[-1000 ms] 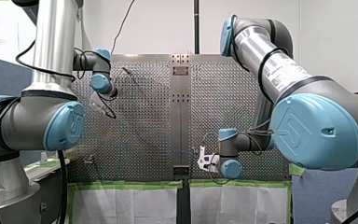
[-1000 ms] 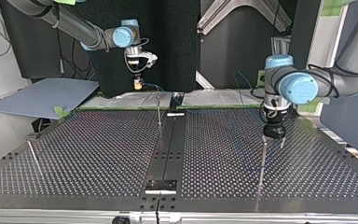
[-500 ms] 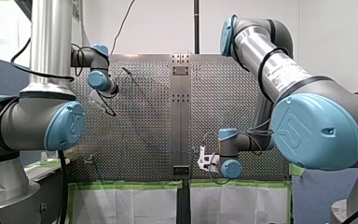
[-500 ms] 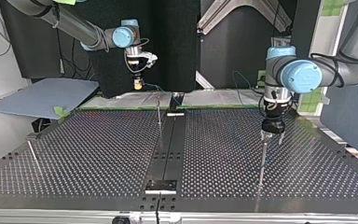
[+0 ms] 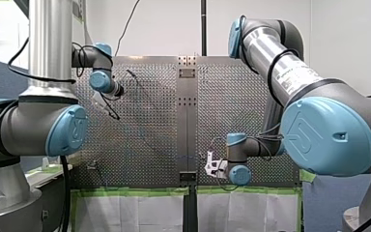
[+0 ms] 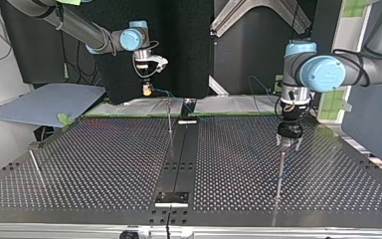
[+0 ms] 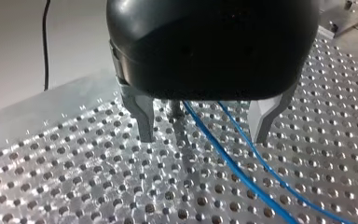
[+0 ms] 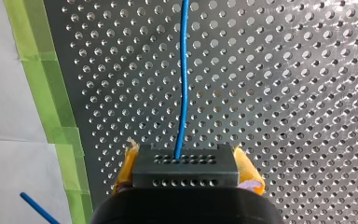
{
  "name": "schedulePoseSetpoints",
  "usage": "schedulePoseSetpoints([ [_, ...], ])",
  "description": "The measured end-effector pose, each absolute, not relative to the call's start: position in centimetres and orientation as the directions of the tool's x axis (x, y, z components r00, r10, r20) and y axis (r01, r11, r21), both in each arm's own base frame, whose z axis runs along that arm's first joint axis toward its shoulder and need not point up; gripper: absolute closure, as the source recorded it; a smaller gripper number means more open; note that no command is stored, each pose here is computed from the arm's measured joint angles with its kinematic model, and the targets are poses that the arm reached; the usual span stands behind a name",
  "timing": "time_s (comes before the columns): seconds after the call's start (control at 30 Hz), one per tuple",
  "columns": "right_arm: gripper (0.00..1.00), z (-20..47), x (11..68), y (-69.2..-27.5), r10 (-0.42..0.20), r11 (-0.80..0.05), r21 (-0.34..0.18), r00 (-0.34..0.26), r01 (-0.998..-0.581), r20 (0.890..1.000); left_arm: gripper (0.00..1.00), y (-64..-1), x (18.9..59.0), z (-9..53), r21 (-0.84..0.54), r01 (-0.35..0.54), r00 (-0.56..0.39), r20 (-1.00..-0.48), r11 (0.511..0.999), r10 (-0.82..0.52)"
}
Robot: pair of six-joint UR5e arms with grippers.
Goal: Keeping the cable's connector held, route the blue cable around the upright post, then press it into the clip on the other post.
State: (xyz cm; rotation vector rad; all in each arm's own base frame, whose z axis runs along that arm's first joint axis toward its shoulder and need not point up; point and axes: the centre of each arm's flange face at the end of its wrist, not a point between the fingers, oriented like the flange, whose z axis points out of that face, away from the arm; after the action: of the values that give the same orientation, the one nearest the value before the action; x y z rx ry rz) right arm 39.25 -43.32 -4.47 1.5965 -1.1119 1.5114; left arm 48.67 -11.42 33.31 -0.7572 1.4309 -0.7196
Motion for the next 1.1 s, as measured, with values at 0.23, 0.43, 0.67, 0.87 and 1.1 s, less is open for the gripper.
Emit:
schedulePoseSetpoints([
  [0.23,1.00,-4.5,39.1,-43.5,-0.135,-0.413,-0.086,-0.033,-0.907,0.990,0.00,-11.6,47.9,34.1,-0.797,-0.018,0.012,-0.603,0.603,-0.797],
  [0.43,1.00,-4.5,39.0,-43.5,-0.135,-0.411,-0.086,-0.033,-0.908,0.990,0.00,-11.7,46.3,35.2,-0.787,-0.005,0.017,-0.617,0.617,-0.787],
  [0.67,1.00,-4.4,39.0,-43.5,-0.135,-0.411,-0.086,-0.033,-0.908,0.990,0.00,-12.1,44.1,36.4,-0.778,0.028,0.008,-0.627,0.627,-0.779],
  [0.87,1.00,-4.4,39.0,-43.5,-0.135,-0.412,-0.086,-0.033,-0.907,0.990,0.00,-12.3,42.4,38.7,-0.747,0.065,0.034,-0.661,0.662,-0.749],
  [1.1,1.00,-4.4,39.0,-43.6,-0.134,-0.412,-0.086,-0.033,-0.907,0.990,0.00,-12.7,41.2,41.1,-0.719,0.132,0.052,-0.683,0.683,-0.729],
])
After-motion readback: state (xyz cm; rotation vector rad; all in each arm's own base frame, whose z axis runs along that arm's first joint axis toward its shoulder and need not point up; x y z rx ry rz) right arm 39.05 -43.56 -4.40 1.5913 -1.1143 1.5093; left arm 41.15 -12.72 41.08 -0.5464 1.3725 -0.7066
